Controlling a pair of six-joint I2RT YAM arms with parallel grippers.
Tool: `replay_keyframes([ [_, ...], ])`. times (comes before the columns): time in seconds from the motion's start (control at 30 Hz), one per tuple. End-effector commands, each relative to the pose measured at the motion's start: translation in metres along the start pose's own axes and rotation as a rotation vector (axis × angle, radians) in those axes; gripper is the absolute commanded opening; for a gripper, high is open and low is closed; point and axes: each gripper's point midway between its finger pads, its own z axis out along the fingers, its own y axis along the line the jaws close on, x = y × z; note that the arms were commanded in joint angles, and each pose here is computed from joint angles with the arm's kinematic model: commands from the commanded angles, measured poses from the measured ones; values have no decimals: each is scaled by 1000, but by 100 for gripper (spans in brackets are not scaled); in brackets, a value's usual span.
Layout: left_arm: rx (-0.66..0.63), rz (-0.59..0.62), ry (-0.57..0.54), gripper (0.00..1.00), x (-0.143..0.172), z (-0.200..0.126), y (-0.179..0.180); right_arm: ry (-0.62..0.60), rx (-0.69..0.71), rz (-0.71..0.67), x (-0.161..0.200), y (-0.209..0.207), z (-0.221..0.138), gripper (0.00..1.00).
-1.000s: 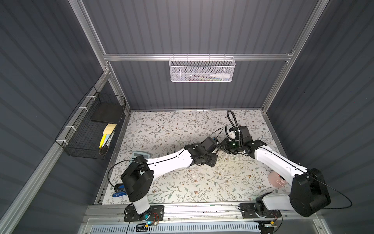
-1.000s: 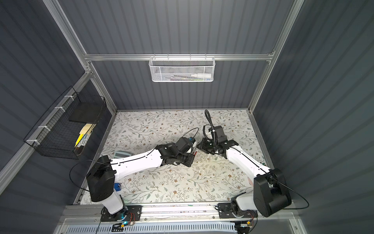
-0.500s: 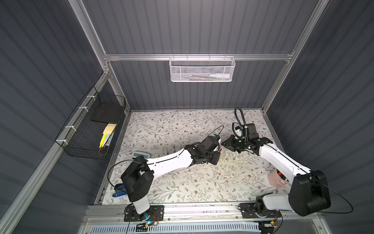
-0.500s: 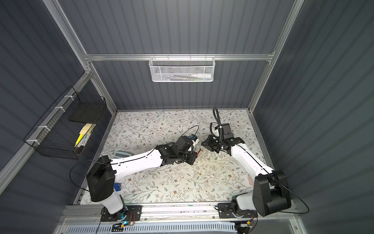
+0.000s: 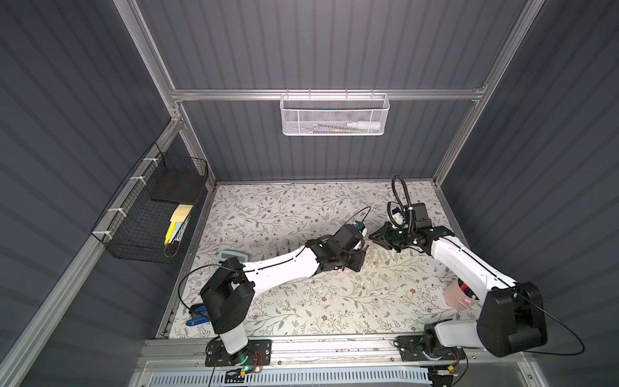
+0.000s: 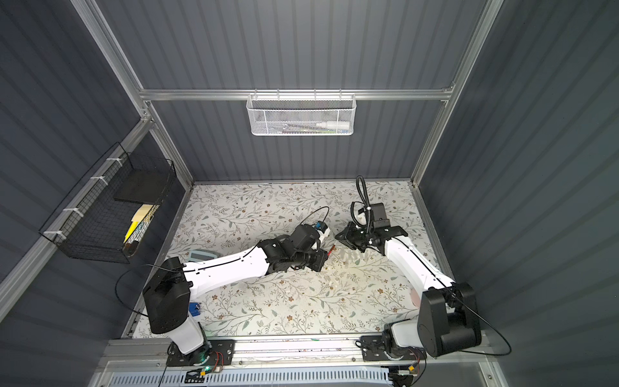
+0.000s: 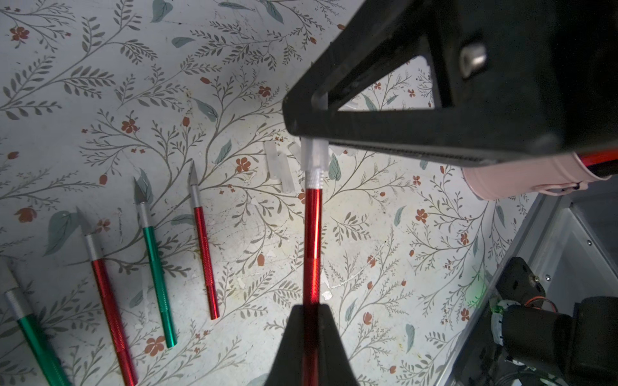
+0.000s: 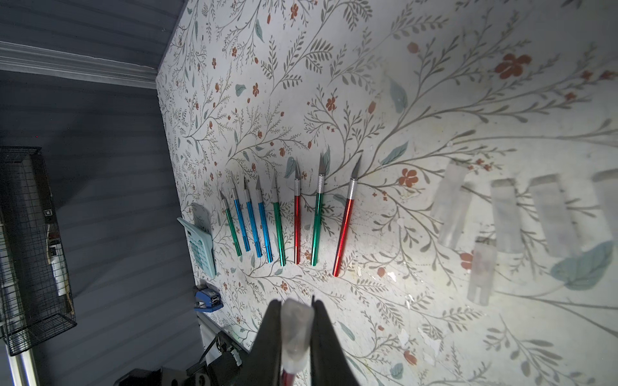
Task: Remove protective caps from carving knives
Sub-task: Remove the protective sleeve from the carving knife.
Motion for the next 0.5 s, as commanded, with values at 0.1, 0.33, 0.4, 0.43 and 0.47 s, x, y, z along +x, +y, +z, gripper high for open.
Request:
replay_keyframes([
  [0.1,-74,-9,142,0,39,-8,23,-184,30,1,-54,-15,-26,0],
  [0.33,-72,-11,143,0,40,-6,23,-198,13,-13,-60,-6,-36,0],
  [0.4,-70,-12,144,0,40,-5,23,-185,-2,-14,-57,-4,-36,0],
  [0.43,-71,-12,145,0,41,-5,24,-173,-6,-11,-55,-3,-35,0],
  [0.47,-71,-13,148,0,41,-4,24,-166,-13,-6,-53,-3,-35,0],
])
